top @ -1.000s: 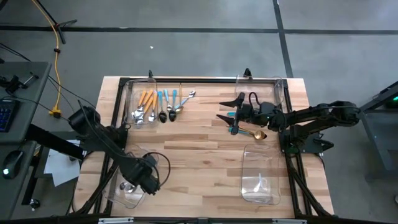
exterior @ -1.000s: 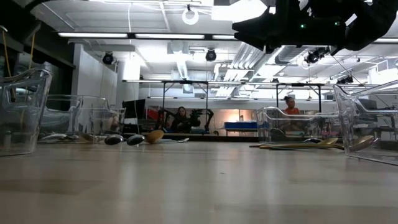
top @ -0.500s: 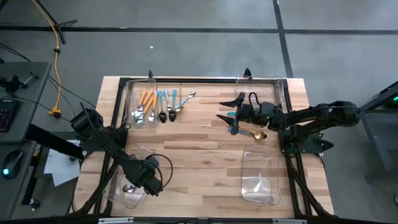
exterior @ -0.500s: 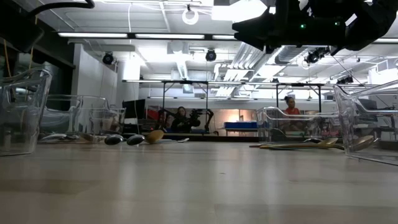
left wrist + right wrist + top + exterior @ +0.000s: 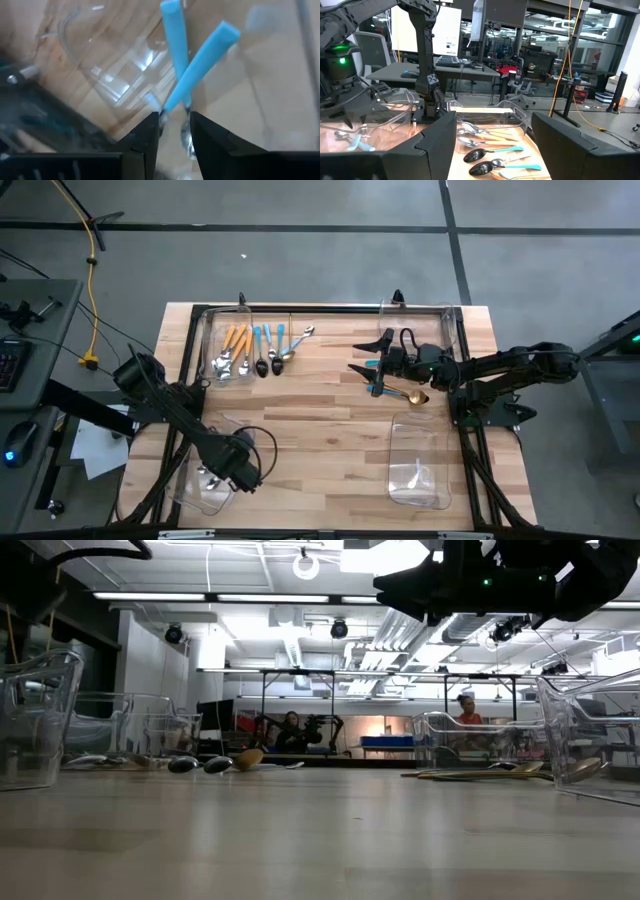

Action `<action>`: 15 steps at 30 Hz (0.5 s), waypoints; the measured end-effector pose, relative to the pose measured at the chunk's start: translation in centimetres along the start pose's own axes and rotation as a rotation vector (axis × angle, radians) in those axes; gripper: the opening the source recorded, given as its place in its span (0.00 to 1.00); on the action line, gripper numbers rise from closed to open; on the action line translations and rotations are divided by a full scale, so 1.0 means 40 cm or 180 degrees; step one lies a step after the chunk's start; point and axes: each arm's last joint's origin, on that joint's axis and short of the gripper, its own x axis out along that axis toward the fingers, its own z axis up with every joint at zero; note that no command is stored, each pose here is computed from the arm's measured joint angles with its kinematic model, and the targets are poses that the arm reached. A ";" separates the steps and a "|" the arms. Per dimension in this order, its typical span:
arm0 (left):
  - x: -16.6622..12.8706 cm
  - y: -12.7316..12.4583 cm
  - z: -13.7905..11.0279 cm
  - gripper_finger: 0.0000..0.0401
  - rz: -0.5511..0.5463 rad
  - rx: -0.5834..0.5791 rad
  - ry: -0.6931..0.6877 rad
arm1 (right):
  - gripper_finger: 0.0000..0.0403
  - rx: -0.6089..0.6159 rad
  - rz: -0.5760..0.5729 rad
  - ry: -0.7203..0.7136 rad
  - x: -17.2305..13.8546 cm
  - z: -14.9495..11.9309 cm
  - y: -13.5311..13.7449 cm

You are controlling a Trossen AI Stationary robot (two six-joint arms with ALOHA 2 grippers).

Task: Sort silverware by color (type)
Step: Put the light blue spoon into the bottom left transparent bin

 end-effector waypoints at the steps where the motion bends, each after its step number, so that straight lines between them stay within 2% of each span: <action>1: -0.007 0.005 0.002 0.27 -0.0008 0.0026 0.0021 | 0.60 0.0000 0.0000 0.0000 0.000 0.000 0.000; 4: -0.060 0.020 0.009 0.28 -0.0240 0.0149 -0.0122 | 0.60 0.0000 -0.0001 0.0001 0.000 0.000 0.000; 8: -0.178 0.058 0.019 0.29 -0.0727 0.0260 -0.0744 | 0.60 0.0001 0.0000 0.0001 0.000 0.000 0.000; 12: -0.308 0.122 0.020 0.29 -0.1033 0.0468 -0.1882 | 0.60 0.0014 0.0001 0.0004 0.000 0.000 0.000; 15: -0.376 0.170 0.021 0.29 -0.0898 0.0613 -0.3032 | 0.60 0.0050 0.0000 0.0004 0.000 0.000 0.000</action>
